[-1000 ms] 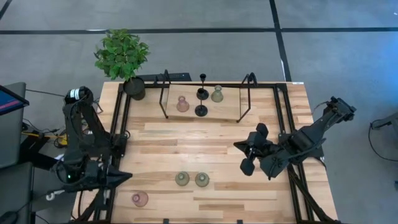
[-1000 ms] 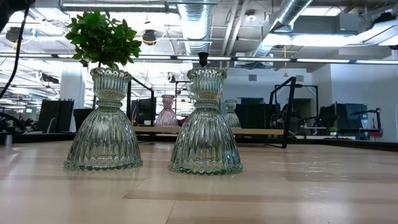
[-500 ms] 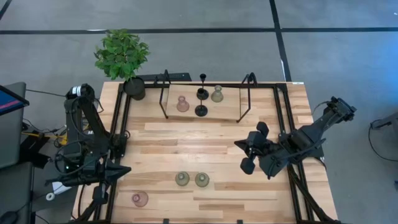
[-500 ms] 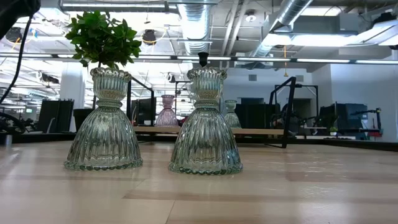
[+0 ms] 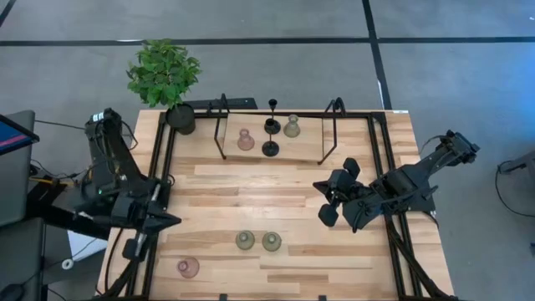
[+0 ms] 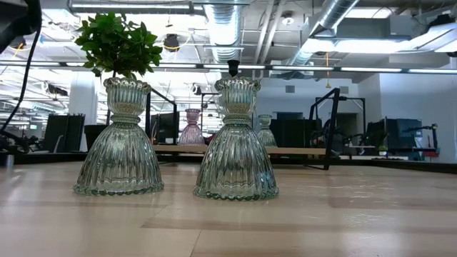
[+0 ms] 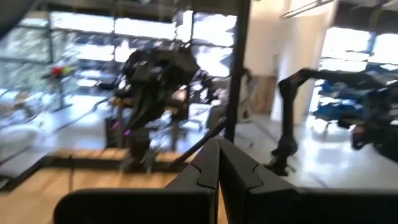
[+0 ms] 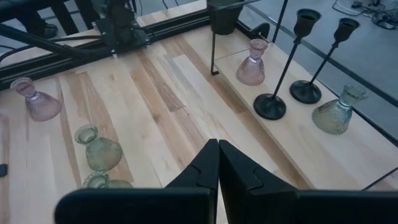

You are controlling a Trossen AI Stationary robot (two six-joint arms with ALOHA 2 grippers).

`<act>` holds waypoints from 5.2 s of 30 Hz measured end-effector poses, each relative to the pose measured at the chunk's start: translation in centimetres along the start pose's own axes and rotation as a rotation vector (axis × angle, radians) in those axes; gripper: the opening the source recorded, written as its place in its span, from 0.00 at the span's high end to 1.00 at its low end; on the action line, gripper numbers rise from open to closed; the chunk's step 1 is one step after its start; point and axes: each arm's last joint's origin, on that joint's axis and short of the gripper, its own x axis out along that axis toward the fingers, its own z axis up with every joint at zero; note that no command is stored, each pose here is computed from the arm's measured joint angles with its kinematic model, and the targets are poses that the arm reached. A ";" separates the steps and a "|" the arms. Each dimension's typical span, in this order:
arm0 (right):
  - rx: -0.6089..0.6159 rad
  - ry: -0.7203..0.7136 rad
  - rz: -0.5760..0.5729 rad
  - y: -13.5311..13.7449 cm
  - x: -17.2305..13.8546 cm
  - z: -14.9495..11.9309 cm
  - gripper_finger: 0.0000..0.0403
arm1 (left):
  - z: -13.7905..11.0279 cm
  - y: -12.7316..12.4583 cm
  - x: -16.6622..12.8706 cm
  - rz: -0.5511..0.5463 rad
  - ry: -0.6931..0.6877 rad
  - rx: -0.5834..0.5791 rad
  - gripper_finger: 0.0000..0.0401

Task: Pick & Place candle stick holders
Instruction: Put the pink candle holder on the shelf aligned with the pink candle holder

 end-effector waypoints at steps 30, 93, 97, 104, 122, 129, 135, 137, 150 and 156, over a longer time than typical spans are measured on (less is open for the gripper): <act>0.010 -0.003 0.011 0.1 -0.1 0.0 1.00 | -3.5 7.5 9.5 -0.164 0.099 0.021 1.00; -0.001 0.022 0.022 0.1 -0.1 -0.1 1.00 | -10.9 -5.6 5.6 -0.004 1.525 -0.325 0.99; -0.001 0.022 0.022 0.1 -0.1 -0.1 1.00 | -12.2 -6.1 5.4 -0.005 1.606 -0.301 0.99; -0.001 0.023 0.022 0.1 -0.1 -0.1 1.00 | -12.6 -6.1 5.6 0.016 1.604 -0.290 0.99; 0.000 0.040 0.041 0.1 -0.1 -0.1 1.00 | -15.5 -4.7 5.0 0.110 1.589 -0.222 0.59; 0.000 0.040 0.040 0.1 -0.1 -0.1 1.00 | -15.8 -4.6 4.9 0.115 1.583 -0.220 0.44; 0.000 0.040 0.040 0.1 -0.1 -0.2 1.00 | -17.1 -4.2 4.7 0.129 1.563 -0.219 0.42; 0.000 0.040 0.040 0.1 -0.1 -0.2 1.00 | -17.4 -4.1 4.5 0.151 1.567 -0.229 0.44; -0.001 0.040 0.039 0.1 -0.1 -0.2 1.00 | -17.9 -3.9 4.4 0.178 1.552 -0.255 0.86; -0.002 0.040 0.039 0.1 -0.1 -0.2 1.00 | -17.7 -4.0 4.5 0.180 1.544 -0.276 0.93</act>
